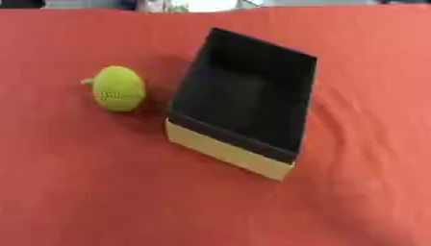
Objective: Pick up objects on the table and place them in the box.
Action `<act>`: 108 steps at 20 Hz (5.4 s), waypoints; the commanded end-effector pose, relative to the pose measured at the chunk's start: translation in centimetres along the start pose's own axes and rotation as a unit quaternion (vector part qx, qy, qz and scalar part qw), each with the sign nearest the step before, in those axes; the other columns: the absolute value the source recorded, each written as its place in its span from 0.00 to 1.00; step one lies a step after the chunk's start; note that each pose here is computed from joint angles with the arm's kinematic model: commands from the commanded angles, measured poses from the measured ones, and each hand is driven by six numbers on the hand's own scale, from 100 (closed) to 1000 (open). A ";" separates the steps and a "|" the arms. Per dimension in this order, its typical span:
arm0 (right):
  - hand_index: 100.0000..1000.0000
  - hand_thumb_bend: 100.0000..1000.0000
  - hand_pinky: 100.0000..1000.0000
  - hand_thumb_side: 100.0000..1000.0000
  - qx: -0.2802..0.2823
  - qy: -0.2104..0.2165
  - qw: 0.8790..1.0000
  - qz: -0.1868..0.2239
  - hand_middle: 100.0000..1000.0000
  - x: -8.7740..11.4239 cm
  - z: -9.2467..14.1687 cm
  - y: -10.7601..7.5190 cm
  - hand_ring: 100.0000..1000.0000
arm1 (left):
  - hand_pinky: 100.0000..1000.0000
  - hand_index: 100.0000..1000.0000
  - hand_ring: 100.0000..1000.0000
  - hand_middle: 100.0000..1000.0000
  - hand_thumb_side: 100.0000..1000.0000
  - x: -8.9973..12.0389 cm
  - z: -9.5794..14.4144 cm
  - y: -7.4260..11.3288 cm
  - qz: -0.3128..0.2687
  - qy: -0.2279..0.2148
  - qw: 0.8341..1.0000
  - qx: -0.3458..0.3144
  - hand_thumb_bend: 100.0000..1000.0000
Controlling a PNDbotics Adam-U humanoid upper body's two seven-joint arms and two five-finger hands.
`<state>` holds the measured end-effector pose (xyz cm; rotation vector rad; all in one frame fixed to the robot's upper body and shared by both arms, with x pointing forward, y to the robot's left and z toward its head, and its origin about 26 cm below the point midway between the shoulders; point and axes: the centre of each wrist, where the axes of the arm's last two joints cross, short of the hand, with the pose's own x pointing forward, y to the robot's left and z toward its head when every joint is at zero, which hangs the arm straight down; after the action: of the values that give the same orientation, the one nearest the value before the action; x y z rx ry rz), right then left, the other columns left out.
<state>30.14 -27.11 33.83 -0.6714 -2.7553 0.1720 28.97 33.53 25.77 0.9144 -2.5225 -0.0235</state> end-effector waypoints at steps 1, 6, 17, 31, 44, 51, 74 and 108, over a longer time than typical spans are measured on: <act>0.89 0.00 0.80 1.00 0.002 -0.021 1.000 0.010 0.78 0.8 -0.9 -0.7 0.80 | 0.86 0.92 0.87 0.77 0.82 0.7 -0.9 0.4 -0.014 -0.021 1.000 -0.018 0.67; 0.89 0.00 0.80 1.00 0.005 -0.023 1.000 0.010 0.78 0.8 -1.0 -0.7 0.80 | 0.86 0.92 0.87 0.77 0.81 0.8 -0.9 0.4 -0.018 -0.021 0.999 -0.025 0.67; 0.89 0.00 0.81 1.00 0.020 -0.024 0.999 0.022 0.78 0.7 -0.9 -1.0 0.80 | 0.91 0.92 0.87 0.79 0.84 3.1 -4.6 0.4 -0.287 -0.084 0.932 -0.205 0.60; 0.89 0.00 0.81 1.00 0.039 -0.026 0.999 0.016 0.78 1.0 -1.1 -0.5 0.80 | 0.95 0.90 0.88 0.79 0.64 3.6 -7.6 -4.3 -0.339 -0.065 0.759 -0.552 0.60; 0.89 0.00 0.81 1.00 0.035 -0.023 0.999 0.011 0.78 1.0 -1.1 -0.5 0.80 | 0.96 0.92 0.90 0.82 0.51 2.6 -9.2 -9.6 -0.296 -0.044 0.722 -0.624 0.53; 0.89 0.00 0.81 1.00 0.032 -0.018 0.999 0.009 0.78 1.0 -1.0 -0.4 0.80 | 0.96 0.92 0.90 0.82 0.38 3.0 -9.7 -12.9 -0.255 -0.050 0.720 -0.643 0.45; 0.88 0.00 0.81 1.00 0.014 -0.021 1.000 -0.010 0.77 1.3 -1.4 0.0 0.80 | 0.95 0.94 0.90 0.83 0.33 -0.5 -8.9 -18.8 -0.236 0.003 0.704 -0.670 0.38; 0.88 0.00 0.79 1.00 -0.025 0.009 0.999 -0.021 0.75 0.6 -0.5 -0.5 0.77 | 0.59 0.52 0.45 0.44 0.00 0.1 -8.9 -19.3 -0.312 -0.063 0.739 -0.594 0.00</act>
<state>30.20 -26.98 33.66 -0.6095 -2.7308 0.0970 44.89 19.19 28.78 0.9846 -1.5152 -1.7104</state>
